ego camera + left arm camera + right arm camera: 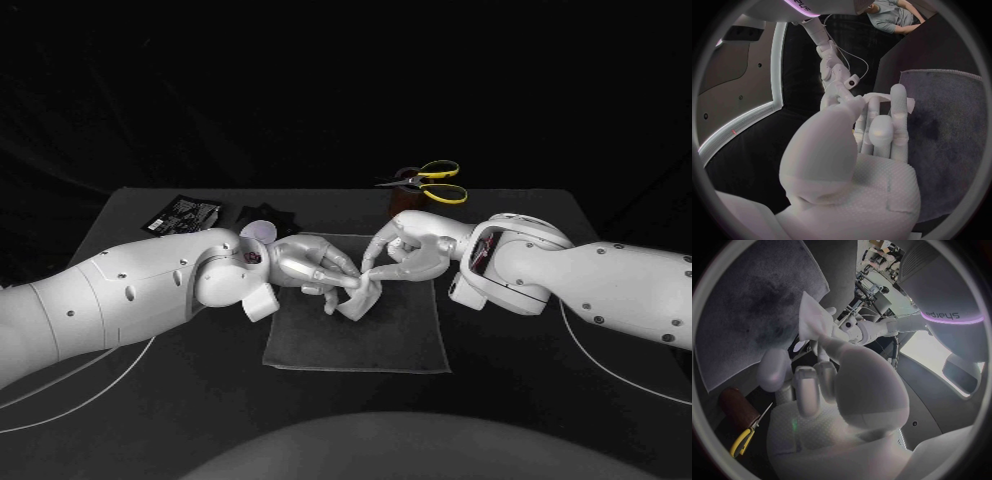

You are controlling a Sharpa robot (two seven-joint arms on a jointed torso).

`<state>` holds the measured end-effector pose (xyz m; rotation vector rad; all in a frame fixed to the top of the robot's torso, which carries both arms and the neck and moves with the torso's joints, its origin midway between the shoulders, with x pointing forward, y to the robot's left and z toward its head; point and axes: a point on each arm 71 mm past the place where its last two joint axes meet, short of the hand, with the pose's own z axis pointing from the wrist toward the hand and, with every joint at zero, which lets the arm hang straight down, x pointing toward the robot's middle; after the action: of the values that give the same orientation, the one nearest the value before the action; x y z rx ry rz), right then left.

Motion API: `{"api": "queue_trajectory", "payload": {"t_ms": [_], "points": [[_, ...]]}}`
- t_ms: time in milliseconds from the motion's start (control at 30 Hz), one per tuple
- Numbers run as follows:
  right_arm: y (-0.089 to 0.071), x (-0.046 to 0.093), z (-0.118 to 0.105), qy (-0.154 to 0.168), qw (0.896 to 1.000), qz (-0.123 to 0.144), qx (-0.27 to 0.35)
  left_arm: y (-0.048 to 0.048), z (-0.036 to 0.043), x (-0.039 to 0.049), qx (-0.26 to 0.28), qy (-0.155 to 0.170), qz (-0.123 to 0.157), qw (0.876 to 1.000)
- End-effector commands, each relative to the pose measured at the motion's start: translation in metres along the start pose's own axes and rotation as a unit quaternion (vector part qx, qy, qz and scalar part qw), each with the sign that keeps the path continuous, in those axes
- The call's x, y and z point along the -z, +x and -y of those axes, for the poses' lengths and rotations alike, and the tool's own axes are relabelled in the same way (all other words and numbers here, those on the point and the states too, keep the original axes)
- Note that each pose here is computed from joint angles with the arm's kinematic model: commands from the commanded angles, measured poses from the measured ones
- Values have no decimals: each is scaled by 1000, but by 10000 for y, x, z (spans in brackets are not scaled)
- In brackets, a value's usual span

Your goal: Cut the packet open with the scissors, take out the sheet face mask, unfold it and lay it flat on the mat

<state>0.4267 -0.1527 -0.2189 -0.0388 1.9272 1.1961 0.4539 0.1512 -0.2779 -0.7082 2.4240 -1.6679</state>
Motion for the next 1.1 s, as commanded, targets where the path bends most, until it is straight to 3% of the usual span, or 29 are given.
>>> {"api": "queue_trajectory", "payload": {"t_ms": [33,300,733,933,1100], "points": [[-6,-4,-11,-4,1000,2,4,11,30,-17,-6,10,1,1000],[-34,-2,14,1,1000,13,1,-3,34,-12,-8,14,8,1000],[-128,29,70,17,997,66,-24,-45,53,0,10,28,42,999],[-188,103,112,29,994,99,-41,-61,56,6,22,31,62,997],[-235,220,172,68,987,139,-52,-75,56,18,31,32,82,996]]}}
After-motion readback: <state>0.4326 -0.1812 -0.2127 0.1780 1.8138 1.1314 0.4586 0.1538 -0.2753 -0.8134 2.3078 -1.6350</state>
